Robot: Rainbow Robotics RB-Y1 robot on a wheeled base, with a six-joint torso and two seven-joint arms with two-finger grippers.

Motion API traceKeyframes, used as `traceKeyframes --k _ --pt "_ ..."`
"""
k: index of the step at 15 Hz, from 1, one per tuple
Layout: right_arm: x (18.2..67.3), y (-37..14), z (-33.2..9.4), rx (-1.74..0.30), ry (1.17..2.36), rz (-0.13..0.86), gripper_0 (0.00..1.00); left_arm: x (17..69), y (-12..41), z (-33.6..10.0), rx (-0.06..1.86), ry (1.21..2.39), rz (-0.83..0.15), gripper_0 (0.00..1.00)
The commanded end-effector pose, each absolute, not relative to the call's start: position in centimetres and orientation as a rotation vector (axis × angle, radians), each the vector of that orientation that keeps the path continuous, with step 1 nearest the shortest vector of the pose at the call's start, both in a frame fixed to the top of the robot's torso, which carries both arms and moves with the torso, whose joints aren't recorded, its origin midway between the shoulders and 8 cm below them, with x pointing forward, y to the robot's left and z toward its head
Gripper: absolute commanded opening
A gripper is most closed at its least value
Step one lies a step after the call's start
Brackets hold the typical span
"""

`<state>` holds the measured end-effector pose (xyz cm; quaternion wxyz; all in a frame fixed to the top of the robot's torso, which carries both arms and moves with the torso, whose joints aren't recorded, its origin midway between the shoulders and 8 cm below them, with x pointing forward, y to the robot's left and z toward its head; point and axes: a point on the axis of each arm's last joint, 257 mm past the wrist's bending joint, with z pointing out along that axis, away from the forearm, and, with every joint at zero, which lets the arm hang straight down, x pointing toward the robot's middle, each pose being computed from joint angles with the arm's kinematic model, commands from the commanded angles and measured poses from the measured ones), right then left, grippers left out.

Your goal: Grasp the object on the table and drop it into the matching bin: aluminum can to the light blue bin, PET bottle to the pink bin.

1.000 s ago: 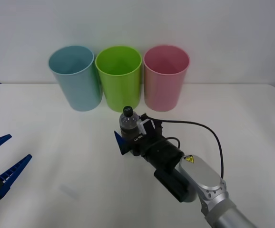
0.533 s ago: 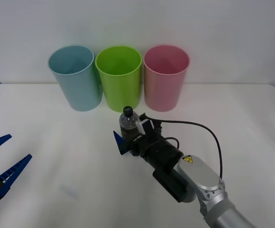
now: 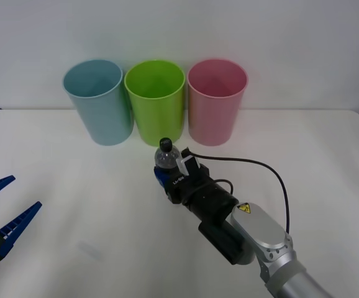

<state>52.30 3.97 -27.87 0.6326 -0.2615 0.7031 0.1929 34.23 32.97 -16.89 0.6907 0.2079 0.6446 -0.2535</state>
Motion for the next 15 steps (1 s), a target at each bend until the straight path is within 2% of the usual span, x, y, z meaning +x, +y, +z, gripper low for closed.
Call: traceKeyframes --k 1,9,15 --pt "52.2 4.1 -27.9 -0.604 1.606 0.443 0.0 34.2 33.0 -16.9 0.465 1.441 -0.567 1.0" --pt "51.7 4.1 -26.7 -0.617 1.576 0.473 0.0 34.2 33.0 -16.9 0.465 1.441 -0.567 1.0" --pt "48.6 0.8 -24.1 -0.616 1.519 0.497 0.0 34.2 33.0 -16.9 0.465 1.441 -0.567 1.0"
